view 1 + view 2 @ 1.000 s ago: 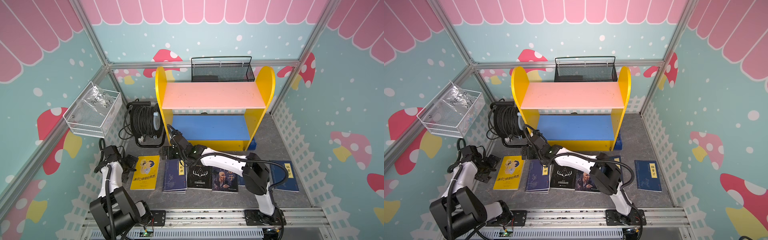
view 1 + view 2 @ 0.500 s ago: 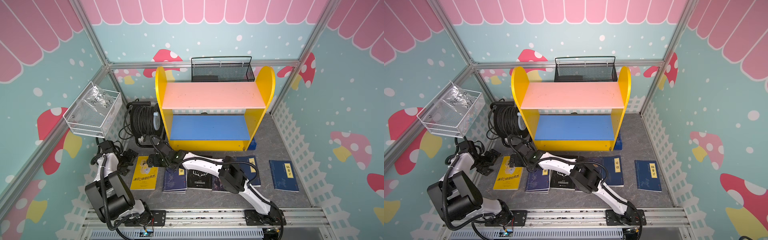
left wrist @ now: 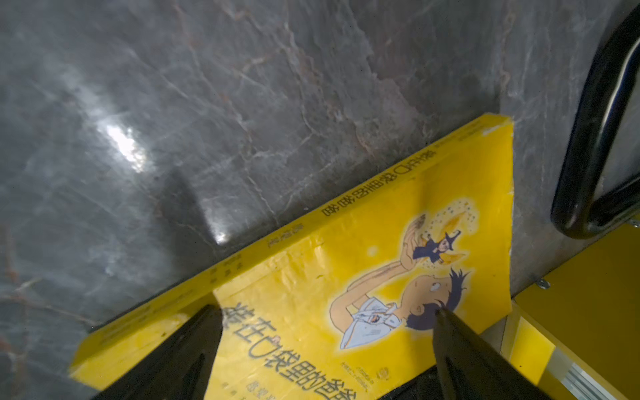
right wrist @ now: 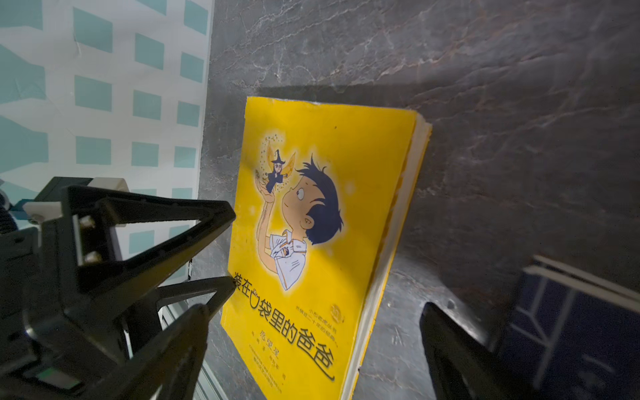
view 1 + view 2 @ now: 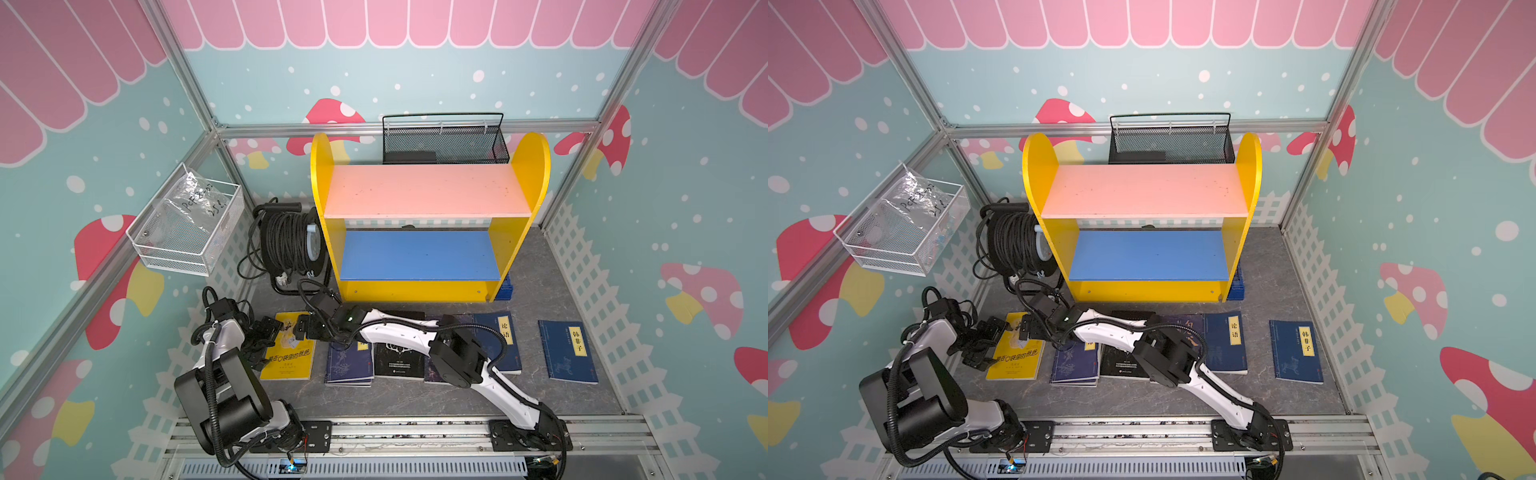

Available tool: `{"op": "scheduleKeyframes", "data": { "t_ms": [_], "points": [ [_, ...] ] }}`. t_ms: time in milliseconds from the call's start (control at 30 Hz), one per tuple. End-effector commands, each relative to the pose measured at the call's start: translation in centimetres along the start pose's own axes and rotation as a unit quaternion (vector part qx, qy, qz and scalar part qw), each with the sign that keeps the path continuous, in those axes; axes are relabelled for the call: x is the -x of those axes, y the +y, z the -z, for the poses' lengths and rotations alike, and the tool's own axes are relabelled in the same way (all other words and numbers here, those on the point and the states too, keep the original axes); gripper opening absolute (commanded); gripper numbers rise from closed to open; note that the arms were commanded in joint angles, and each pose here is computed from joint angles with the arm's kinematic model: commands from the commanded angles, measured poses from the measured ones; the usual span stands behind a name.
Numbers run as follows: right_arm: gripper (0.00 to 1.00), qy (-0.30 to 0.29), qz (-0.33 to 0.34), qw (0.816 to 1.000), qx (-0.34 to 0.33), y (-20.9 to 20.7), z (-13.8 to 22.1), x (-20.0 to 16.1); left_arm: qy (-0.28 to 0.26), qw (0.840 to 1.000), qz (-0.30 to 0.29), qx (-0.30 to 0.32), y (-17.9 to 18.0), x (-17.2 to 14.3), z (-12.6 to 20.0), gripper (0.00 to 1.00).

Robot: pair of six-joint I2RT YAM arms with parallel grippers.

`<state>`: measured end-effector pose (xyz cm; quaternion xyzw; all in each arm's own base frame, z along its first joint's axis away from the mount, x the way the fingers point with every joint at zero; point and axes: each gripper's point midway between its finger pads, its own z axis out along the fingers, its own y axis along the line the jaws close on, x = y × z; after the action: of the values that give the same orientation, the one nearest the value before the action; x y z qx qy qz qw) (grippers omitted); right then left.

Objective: Stacking books/files
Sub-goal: Pick up the book from the middle-left of the table.

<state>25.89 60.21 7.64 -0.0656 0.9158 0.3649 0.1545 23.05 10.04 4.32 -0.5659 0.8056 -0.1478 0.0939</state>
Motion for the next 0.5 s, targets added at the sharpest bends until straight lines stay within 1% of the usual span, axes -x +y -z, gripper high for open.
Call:
{"op": "scheduleKeyframes", "data": {
  "t_ms": [0, 200, 267, 333, 400, 467],
  "points": [
    [0.97, 0.007, -0.005, 1.000, -0.004, -0.6, -1.5, -1.0, -0.035, 0.999, 0.020, 0.023, 1.3, 1.2, 0.3, 0.98],
    [0.96, 0.018, -0.008, 1.000, 0.000, -0.8, -2.1, -1.5, -0.044, 0.997, 0.021, 0.058, 2.3, 2.8, 0.4, 0.99],
    [0.96, 0.024, -0.014, 1.000, -0.003, -1.2, -2.4, -1.9, -0.047, 0.997, 0.020, 0.057, 2.1, 3.5, 0.3, 0.99],
    [0.96, 0.030, -0.024, 0.999, -0.014, -1.8, -2.6, -2.2, -0.026, 0.999, 0.021, 0.039, 1.4, 3.3, -0.5, 0.99],
    [0.96, 0.036, -0.035, 0.998, -0.022, -2.3, -3.0, -2.5, 0.021, 0.999, 0.030, 0.015, 0.8, 2.1, -1.8, 0.99],
    [0.96, 0.046, -0.045, 0.997, -0.036, -3.0, -3.4, -2.9, 0.058, 0.998, 0.035, 0.010, 1.0, 0.8, -2.9, 0.98]
  ]
}}
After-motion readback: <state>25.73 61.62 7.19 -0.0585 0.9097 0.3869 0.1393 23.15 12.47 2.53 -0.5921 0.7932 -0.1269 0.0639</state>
